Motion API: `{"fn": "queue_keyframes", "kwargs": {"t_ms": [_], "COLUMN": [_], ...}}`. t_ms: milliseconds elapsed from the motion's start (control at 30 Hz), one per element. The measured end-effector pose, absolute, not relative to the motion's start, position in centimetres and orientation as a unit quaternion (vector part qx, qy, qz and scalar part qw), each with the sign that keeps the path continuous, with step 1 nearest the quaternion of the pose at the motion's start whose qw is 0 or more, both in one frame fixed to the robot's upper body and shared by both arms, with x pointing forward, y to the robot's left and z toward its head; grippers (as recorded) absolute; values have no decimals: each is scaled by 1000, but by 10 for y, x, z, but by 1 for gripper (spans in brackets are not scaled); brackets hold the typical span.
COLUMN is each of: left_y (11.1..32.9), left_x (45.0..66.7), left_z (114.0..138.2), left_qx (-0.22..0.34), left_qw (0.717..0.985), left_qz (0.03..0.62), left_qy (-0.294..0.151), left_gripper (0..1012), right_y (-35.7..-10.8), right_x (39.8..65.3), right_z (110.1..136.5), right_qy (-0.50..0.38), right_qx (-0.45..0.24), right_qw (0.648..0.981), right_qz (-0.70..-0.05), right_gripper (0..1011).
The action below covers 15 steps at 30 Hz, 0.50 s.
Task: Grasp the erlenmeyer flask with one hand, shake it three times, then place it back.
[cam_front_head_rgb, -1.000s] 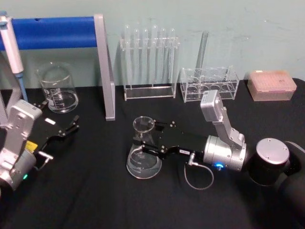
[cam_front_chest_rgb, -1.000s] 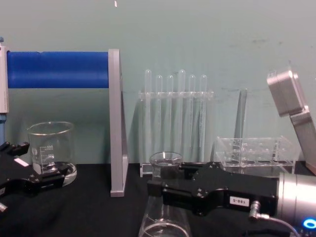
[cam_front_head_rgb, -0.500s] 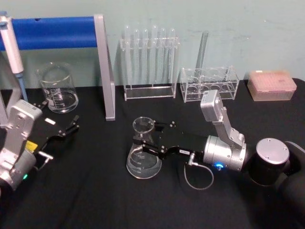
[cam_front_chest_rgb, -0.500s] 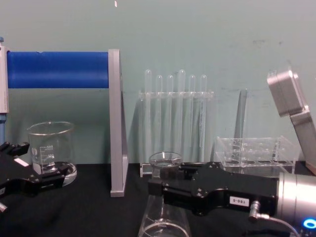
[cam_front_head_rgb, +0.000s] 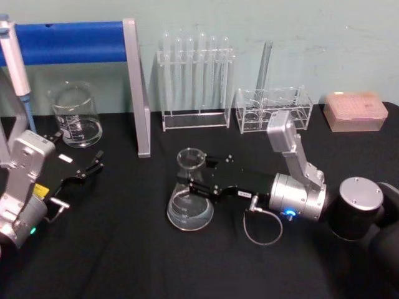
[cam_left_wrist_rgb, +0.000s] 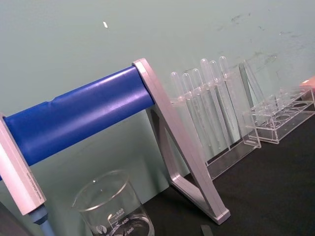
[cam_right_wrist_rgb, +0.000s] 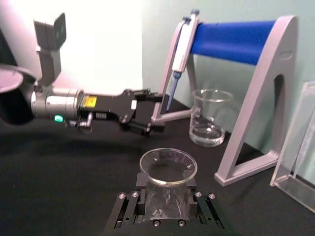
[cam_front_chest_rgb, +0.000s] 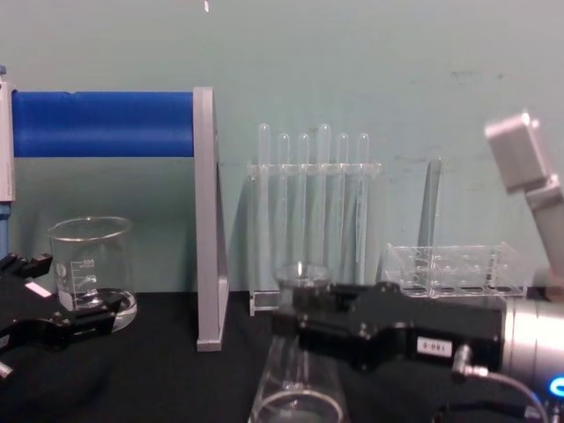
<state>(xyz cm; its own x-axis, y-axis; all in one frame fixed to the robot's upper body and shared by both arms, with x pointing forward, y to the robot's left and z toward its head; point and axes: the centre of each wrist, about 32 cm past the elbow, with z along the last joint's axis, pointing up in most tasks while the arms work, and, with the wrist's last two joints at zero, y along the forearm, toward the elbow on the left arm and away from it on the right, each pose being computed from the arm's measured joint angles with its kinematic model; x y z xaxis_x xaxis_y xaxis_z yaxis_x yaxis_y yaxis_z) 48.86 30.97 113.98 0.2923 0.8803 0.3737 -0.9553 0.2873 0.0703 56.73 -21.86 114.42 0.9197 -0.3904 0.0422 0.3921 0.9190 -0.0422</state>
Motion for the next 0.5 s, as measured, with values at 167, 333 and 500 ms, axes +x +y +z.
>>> {"fn": "queue_keyframes", "kwargs": {"t_ms": [167,333,500], "left_y": [310,310,310], "left_x": [489,489,489], "left_z": [1140,1140,1140], "left_qx": [142,142,141], "left_qw": [791,791,791], "left_qz": [580,580,580], "left_qy": [-132,-132,-132], "left_gripper": [1001,1001,1001], "right_y": [-219,-220,-222], "right_x": [561,551,537], "right_z": [1159,1173,1190], "right_qy": [-14,-20,-25], "right_qx": [-4,15,36], "right_qw": [976,969,957], "right_qz": [-218,-245,-288], "right_gripper": [449,449,449]}}
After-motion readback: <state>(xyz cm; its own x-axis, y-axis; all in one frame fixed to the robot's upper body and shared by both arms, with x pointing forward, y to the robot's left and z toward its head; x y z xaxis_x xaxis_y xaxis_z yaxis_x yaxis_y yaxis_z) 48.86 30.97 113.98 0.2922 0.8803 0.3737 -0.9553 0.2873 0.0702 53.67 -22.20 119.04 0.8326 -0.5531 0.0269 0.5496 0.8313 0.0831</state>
